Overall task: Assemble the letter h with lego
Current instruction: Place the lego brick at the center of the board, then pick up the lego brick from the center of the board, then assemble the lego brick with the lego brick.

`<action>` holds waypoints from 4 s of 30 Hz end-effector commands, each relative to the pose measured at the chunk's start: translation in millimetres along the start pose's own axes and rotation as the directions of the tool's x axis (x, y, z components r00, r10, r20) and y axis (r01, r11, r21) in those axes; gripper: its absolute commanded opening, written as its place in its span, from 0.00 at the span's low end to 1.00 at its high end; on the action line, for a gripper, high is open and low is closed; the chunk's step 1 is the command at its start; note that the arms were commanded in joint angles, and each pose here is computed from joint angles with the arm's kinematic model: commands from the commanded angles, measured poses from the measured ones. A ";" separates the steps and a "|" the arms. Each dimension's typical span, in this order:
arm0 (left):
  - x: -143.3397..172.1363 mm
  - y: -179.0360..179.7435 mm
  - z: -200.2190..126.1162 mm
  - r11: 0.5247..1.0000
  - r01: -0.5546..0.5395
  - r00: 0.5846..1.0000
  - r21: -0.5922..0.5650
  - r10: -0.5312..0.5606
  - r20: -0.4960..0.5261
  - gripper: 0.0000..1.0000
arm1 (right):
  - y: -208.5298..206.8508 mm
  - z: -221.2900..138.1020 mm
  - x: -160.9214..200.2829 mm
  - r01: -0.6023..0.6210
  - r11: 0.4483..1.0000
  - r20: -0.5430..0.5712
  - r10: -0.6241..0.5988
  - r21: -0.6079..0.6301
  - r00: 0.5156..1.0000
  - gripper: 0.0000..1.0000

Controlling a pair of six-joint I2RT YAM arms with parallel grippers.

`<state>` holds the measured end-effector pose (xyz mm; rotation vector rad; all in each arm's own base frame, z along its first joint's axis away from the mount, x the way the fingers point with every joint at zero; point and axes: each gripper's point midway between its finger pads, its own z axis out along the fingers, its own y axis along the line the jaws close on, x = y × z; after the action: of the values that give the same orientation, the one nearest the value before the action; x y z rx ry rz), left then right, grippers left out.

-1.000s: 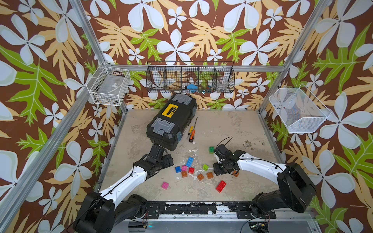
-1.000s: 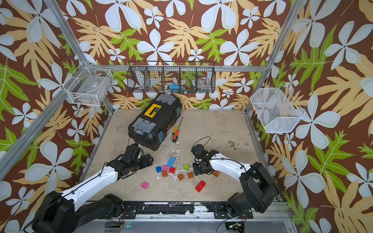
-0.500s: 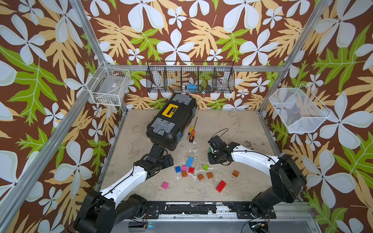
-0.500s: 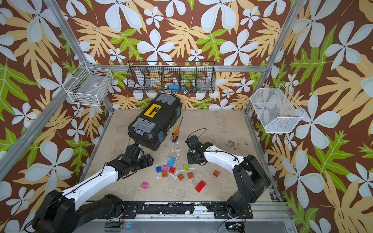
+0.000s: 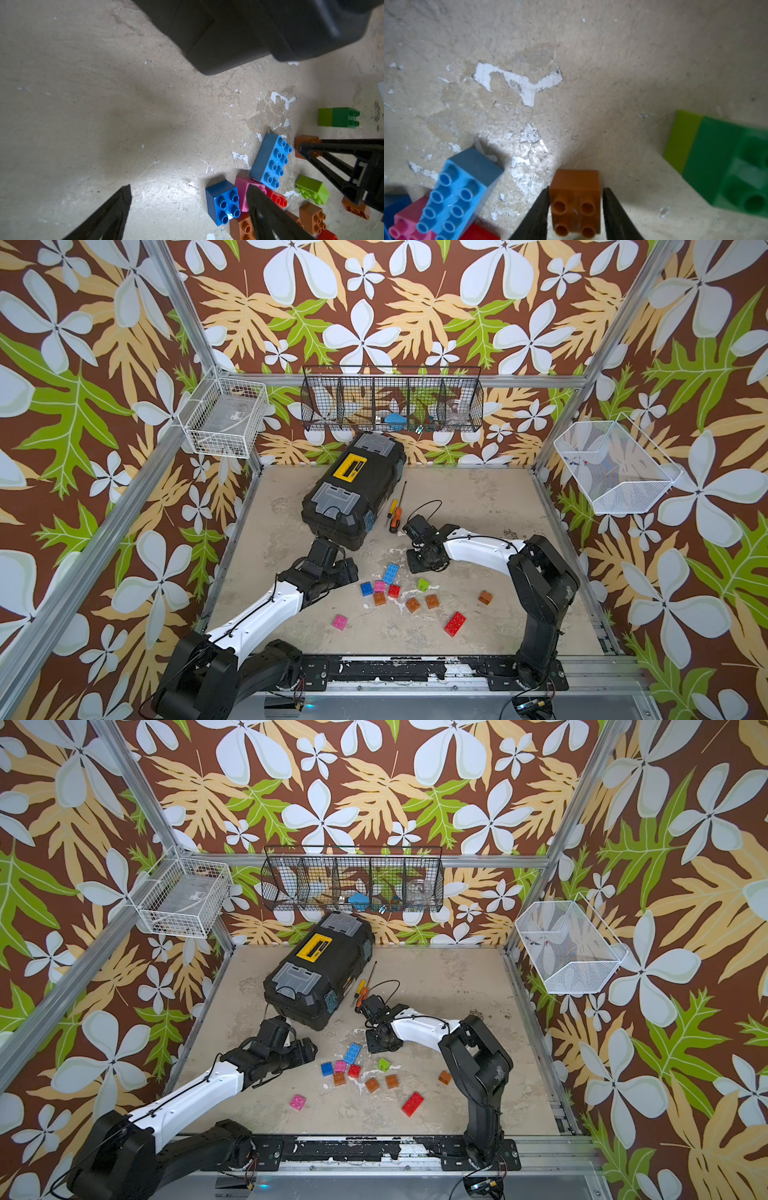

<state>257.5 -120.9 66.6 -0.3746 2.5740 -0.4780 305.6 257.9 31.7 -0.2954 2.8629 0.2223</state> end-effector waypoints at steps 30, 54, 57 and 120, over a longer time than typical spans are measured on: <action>1.6 -2.2 3.7 1.000 -0.013 1.000 0.012 0.014 -0.015 0.91 | -14.5 -31.7 110.1 0.103 0.993 -0.046 -0.106 -0.056 0.993 0.45; 0.6 -5.3 1.1 0.999 -0.014 1.000 0.030 0.014 -0.008 0.91 | 4.2 -74.3 46.6 0.165 0.986 0.028 -0.166 0.041 0.986 0.30; 0.4 -5.4 0.9 0.999 -0.015 1.000 0.030 0.015 -0.007 0.91 | 15.3 -69.1 24.7 0.186 0.981 0.038 -0.188 0.051 0.982 0.30; 3.0 -6.0 2.0 0.999 -0.012 1.000 0.039 0.012 -0.016 0.91 | 0.1 -6.7 -2.7 0.142 0.990 -0.053 -0.141 0.011 0.989 0.27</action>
<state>256.2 -127.3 65.6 -0.3598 2.5816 -0.5254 311.9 264.1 46.9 -0.5087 2.8479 0.2089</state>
